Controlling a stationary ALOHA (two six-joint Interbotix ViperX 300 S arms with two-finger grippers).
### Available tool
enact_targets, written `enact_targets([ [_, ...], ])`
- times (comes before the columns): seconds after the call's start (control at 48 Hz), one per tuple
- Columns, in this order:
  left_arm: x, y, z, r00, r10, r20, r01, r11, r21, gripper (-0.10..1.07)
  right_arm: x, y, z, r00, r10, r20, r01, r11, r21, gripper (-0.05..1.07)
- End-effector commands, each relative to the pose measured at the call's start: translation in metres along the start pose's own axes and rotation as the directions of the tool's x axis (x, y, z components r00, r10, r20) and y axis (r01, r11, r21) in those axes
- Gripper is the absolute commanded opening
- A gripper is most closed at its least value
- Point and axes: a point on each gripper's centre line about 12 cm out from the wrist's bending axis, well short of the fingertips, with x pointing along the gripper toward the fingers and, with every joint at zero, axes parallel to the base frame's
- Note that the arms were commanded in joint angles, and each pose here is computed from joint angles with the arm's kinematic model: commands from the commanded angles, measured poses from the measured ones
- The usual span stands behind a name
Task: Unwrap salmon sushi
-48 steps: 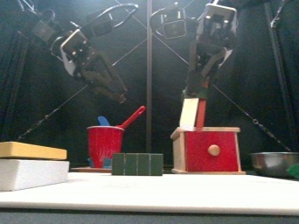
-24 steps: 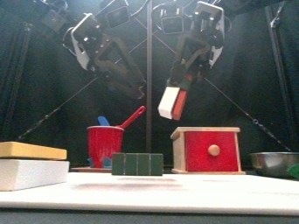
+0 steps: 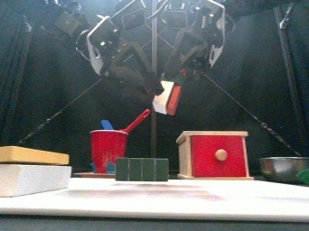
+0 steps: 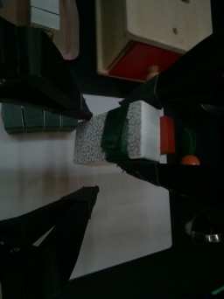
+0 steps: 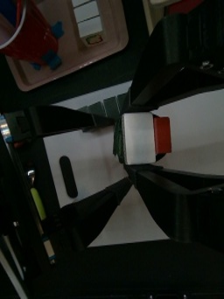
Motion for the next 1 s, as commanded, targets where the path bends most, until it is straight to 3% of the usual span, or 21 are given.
enact_targets([
  [0.0, 0.000, 0.000, 0.014, 0.999, -0.001, 0.033, 0.001, 1.000, -0.007, 0.95, -0.014, 0.001, 0.013, 0.997, 0.024, 0.069, -0.024, 1.000, 0.008, 0.80],
  [0.417, 0.008, 0.003, 0.011, 1.000, 0.020, 0.018, -0.020, 1.000, -0.011, 0.92, -0.011, 0.002, 0.011, 0.996, 0.039, 0.081, -0.040, 0.999, 0.011, 0.80],
  [0.75, 0.008, 0.004, 0.009, 0.999, 0.029, 0.014, -0.029, 1.000, -0.012, 0.70, -0.011, 0.002, 0.008, 0.996, 0.039, 0.077, -0.040, 0.999, 0.012, 0.80],
  [0.979, 0.009, 0.004, 0.004, 1.000, 0.030, -0.001, -0.030, 0.999, -0.023, 0.69, -0.010, 0.001, 0.008, 0.996, 0.039, 0.081, -0.040, 0.999, 0.008, 0.80],
])
